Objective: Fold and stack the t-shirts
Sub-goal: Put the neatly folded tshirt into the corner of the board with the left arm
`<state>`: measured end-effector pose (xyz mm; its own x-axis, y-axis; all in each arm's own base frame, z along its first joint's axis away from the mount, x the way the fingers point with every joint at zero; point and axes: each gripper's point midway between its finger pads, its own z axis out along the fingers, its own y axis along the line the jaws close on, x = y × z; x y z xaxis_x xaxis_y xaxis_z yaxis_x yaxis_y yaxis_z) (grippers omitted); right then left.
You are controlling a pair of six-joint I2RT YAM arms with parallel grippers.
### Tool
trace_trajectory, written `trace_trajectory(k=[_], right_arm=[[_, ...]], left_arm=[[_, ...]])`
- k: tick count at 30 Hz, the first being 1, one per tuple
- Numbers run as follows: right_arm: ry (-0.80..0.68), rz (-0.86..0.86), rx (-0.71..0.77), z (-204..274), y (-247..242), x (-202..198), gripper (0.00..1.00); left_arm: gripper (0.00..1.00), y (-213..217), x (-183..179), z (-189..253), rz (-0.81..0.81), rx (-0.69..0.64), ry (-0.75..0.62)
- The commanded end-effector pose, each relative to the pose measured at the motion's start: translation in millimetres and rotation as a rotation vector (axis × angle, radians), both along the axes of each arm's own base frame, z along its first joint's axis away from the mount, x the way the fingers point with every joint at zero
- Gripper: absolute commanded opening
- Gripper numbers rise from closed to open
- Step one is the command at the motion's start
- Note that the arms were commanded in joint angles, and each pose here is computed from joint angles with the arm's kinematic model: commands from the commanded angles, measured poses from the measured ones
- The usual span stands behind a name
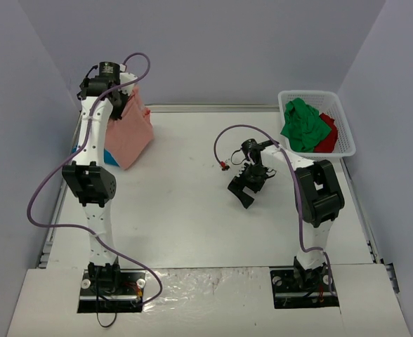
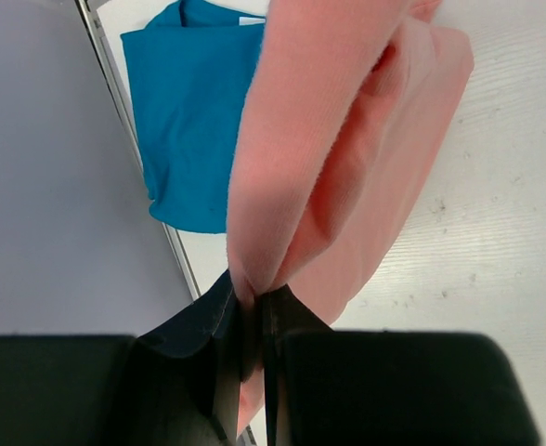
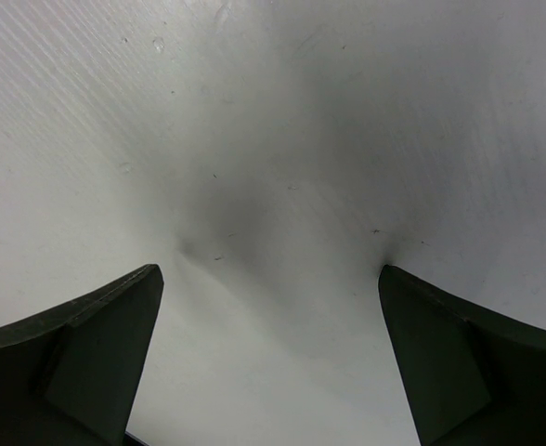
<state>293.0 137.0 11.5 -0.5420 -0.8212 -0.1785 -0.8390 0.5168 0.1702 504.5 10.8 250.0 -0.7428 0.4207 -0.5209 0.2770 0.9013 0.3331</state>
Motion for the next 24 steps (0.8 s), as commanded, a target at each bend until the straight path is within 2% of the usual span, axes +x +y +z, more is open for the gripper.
trace_trajectory(k=[1,12,16,24], right_arm=[[0.147,-0.017,-0.083,-39.3,-22.3,-27.7,1.0],[0.169,-0.025,-0.096,-45.7,-26.4,-30.3,1.0],[0.181,-0.031,-0.102,-48.7,-29.2,-32.0,1.0],[0.198,-0.052,-0.108,-52.5,-35.0,-32.6,1.0]], left_arm=[[0.02,18.9,7.8,21.4,0.031,0.034,-0.082],[0.02,35.1,19.9,-15.7,0.038,0.047,-0.034],[0.02,58.9,22.5,-31.2,0.077,0.078,-0.01],[0.02,77.2,33.4,-48.4,0.109,0.138,-0.031]])
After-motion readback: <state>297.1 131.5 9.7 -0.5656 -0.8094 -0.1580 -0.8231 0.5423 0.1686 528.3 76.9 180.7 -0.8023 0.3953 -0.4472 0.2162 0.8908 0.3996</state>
